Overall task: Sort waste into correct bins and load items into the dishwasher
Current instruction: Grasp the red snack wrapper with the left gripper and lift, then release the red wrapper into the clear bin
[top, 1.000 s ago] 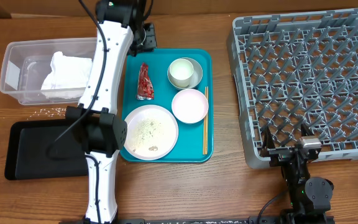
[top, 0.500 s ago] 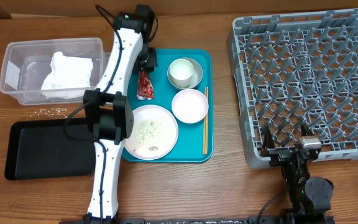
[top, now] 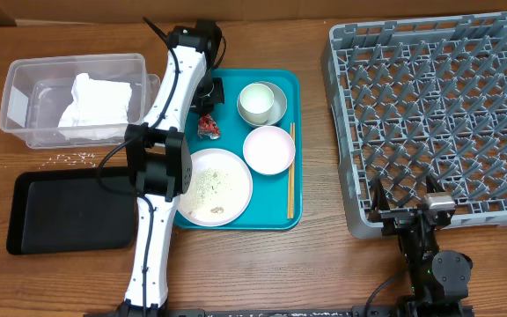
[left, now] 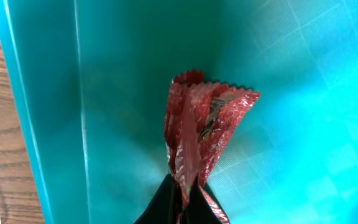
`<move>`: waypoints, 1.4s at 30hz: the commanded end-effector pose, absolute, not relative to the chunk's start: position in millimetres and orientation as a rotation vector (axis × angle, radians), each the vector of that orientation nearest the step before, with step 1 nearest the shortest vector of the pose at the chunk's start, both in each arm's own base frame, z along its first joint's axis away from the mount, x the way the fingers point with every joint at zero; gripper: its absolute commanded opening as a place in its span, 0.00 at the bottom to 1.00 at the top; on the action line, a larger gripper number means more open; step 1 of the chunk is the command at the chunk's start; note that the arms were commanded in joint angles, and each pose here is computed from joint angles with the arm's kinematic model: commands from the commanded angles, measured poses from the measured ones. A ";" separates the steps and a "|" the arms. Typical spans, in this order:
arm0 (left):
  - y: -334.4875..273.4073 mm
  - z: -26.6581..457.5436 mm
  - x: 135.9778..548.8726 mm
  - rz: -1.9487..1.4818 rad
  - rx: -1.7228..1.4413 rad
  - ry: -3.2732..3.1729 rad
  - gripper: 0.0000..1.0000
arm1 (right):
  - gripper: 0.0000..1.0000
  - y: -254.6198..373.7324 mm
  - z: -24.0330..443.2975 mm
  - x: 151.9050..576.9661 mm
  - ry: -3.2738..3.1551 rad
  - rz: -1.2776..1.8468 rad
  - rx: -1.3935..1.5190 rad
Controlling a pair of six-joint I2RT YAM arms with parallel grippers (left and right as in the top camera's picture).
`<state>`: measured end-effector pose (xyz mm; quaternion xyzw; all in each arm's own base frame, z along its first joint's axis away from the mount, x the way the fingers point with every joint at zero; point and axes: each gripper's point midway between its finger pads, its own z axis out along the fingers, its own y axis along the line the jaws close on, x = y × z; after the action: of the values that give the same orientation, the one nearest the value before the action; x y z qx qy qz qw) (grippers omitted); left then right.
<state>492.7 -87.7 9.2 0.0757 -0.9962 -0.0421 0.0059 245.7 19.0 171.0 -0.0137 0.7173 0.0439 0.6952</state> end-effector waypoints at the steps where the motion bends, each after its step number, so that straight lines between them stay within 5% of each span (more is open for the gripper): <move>1: -91.7 7.0 489.1 -0.099 0.223 -3.097 0.04 | 1.00 18.6 169.8 245.8 1.595 0.098 -0.030; 9: -87.3 111.3 517.9 -0.032 0.347 -3.339 0.04 | 1.00 18.7 169.8 245.8 1.595 0.098 -0.031; 16: -11.6 216.1 526.1 -0.159 1.169 -3.449 0.04 | 1.00 18.7 169.8 245.8 1.595 0.098 -0.031; 29: 135.3 198.6 491.0 -0.183 2.240 -2.761 0.08 | 1.00 18.7 169.8 245.8 1.595 0.098 -0.031; 33: 162.3 190.4 482.4 -0.221 2.293 -2.684 0.27 | 1.00 18.7 169.8 245.8 1.595 0.098 -0.031; 34: 166.8 189.5 480.3 -0.228 2.301 -2.670 0.49 | 1.00 18.7 169.8 245.8 1.595 0.098 -0.031; 35: 171.2 189.1 477.1 -0.239 2.305 -2.658 0.56 | 1.00 18.7 169.8 245.8 1.595 0.098 -0.031; 42: 185.5 187.7 466.9 -0.289 2.202 -2.702 0.59 | 1.00 18.6 169.8 245.8 1.595 0.098 -0.030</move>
<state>469.6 180.1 192.2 0.6337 -0.7489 -0.0646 -0.1828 245.7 19.0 171.0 -0.0137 0.7173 0.0439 0.6952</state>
